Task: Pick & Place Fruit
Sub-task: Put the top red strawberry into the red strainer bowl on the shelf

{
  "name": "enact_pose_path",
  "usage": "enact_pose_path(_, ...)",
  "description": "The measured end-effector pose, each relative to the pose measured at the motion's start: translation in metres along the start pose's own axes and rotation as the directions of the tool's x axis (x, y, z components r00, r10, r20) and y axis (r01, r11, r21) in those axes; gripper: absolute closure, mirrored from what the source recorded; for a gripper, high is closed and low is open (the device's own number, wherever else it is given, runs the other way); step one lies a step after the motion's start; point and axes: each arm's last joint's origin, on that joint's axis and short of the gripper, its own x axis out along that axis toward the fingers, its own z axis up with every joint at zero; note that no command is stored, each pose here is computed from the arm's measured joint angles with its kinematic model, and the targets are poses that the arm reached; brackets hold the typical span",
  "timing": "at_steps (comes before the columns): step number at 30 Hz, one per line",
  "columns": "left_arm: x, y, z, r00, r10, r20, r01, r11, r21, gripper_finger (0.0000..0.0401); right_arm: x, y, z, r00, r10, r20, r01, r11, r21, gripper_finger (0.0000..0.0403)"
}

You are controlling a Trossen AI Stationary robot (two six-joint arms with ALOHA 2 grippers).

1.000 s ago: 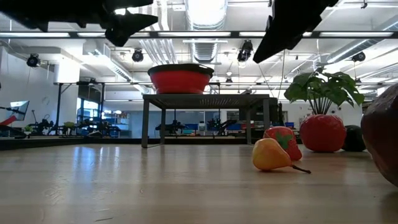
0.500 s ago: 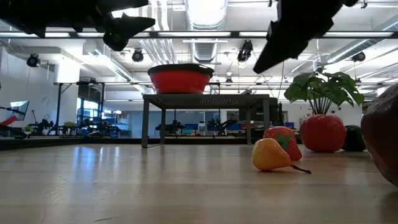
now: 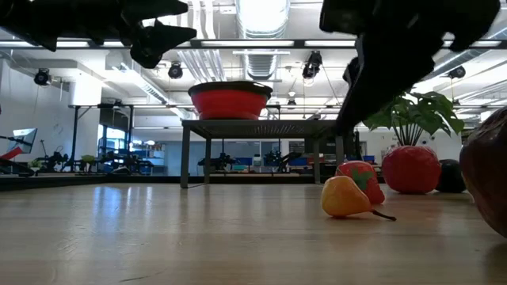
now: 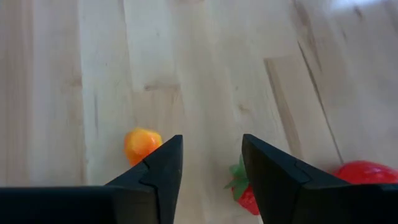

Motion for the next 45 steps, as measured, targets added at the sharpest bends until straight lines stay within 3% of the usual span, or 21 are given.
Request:
enact_pose_path(10,0.000,0.000,-0.001,1.000,0.004,0.001,-0.004,1.000,-0.012,0.0139,0.007,0.001,-0.005,0.999,-0.008,-0.044,0.008,1.000,0.004,0.0213)
enact_pose_path(20,0.000,0.000,-0.001,1.000,0.004,0.000,-0.004,1.000,-0.024,0.0139,0.015,-0.007,-0.015,0.990,-0.091,-0.104,0.093,0.996,0.016,0.0195)
enact_pose_path(33,-0.001,0.000,-0.002,1.000,0.005,-0.004,-0.005,1.000,-0.026,0.0139,0.048,-0.021,-0.030,0.966,-0.165,-0.201,0.170,0.985,0.011,0.0223)
enact_pose_path(45,-0.001,0.001,-0.006,1.000,0.005,-0.016,-0.006,0.999,-0.032,0.0139,0.046,-0.021,-0.028,0.967,-0.139,-0.211,0.146,0.989,0.016,0.0270)
